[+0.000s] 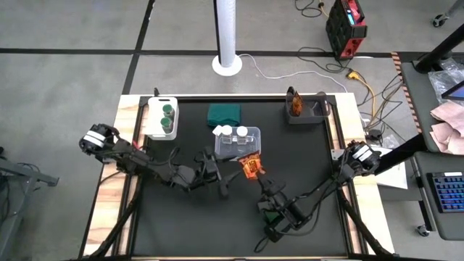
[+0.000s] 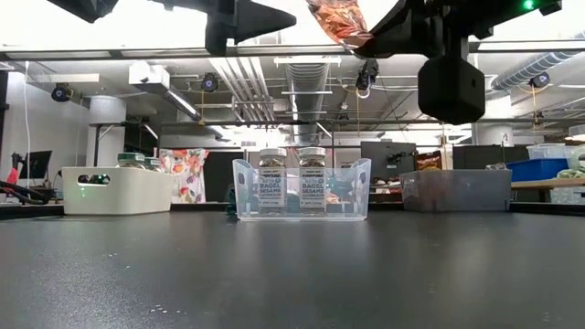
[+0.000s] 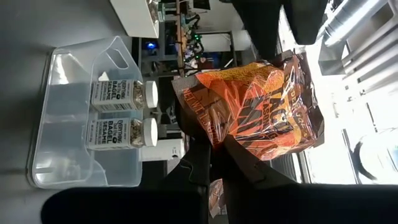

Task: Sort spices by type
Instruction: Put the spice pack into the black bin

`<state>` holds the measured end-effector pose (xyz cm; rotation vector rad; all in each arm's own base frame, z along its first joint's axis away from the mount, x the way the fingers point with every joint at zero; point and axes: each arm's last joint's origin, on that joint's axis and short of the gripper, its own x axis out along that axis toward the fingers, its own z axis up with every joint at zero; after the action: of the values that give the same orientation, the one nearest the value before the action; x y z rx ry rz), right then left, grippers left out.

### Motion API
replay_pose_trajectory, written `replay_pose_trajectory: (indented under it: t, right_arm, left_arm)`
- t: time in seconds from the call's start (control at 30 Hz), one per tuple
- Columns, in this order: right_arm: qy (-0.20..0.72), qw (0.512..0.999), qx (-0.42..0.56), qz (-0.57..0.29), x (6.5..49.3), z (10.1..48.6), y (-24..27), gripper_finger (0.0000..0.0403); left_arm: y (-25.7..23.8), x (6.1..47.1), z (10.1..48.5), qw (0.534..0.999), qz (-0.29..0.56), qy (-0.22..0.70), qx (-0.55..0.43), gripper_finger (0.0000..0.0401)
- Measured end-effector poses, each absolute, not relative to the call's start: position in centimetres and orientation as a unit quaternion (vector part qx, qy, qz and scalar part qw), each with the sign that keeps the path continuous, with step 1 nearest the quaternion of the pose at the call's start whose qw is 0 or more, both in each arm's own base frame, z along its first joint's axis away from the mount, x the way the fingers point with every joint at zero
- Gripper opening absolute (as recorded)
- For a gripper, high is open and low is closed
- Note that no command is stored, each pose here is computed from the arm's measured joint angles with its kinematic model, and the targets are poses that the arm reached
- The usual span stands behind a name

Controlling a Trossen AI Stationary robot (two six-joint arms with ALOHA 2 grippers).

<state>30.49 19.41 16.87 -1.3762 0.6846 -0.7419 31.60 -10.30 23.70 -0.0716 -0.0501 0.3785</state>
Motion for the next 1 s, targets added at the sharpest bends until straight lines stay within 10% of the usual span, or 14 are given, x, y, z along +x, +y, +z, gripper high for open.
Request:
replay_pose_trajectory:
  t: [0.67, 1.0]
  right_arm:
    - [0.300, 0.667, -0.593, -0.337, 32.1, 19.2, 20.0, 0.0012]
    - [0.296, 0.690, -0.572, -0.331, 32.2, 19.3, 20.1, 0.0013]
  left_arm:
    - [-9.3, 33.5, 23.8, 0.991, 0.119, -0.034, -0.052, 0.0231]
    - [-9.7, 34.8, 24.0, 0.993, 0.119, -0.026, -0.012, 0.0039]
